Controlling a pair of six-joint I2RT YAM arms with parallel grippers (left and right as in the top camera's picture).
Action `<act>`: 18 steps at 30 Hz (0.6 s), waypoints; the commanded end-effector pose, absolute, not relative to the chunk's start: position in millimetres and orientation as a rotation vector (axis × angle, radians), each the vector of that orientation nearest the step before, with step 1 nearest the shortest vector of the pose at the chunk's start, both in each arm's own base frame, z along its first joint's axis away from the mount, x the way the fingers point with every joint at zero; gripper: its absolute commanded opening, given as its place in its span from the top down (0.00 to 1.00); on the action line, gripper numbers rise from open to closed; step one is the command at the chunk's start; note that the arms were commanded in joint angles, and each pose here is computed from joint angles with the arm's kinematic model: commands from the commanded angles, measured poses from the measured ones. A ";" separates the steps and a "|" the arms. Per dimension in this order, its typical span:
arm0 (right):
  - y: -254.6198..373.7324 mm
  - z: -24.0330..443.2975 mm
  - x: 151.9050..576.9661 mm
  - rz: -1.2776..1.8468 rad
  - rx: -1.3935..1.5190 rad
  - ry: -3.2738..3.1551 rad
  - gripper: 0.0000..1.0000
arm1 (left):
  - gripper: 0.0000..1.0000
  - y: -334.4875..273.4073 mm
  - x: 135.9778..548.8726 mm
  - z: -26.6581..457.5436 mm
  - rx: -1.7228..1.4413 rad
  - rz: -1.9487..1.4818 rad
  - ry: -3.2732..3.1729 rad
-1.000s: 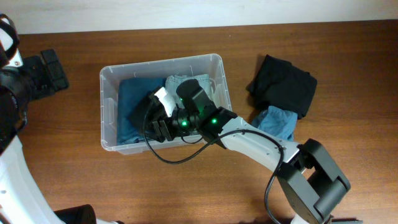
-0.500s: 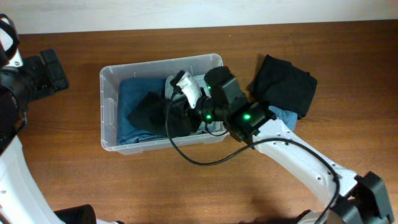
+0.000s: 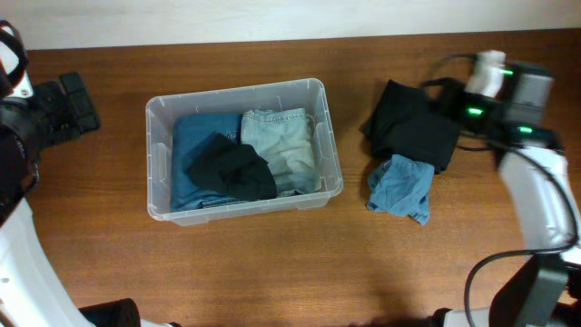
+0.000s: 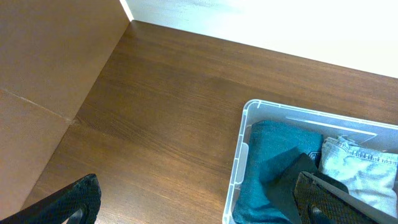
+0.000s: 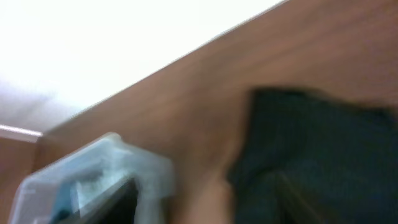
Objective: Pack container
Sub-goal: 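Move the right gripper to the second black garment and grasp it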
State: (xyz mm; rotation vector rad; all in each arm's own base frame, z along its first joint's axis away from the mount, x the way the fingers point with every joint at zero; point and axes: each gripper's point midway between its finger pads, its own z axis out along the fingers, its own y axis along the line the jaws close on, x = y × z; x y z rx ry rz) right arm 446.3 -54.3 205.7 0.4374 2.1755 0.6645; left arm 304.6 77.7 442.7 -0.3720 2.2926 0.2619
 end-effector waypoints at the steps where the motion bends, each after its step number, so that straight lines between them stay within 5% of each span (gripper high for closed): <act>1: -124.5 170.8 435.5 0.628 0.616 2.189 0.19 | 0.01 77.5 300.9 446.0 -0.380 0.255 2.280; 9: -149.2 67.8 422.8 0.789 0.812 2.318 0.14 | 0.01 77.5 300.9 446.0 -0.380 0.254 2.280; 18: -98.6 24.3 436.5 0.924 0.728 2.412 0.14 | 0.01 77.5 300.9 446.0 -0.380 0.254 2.280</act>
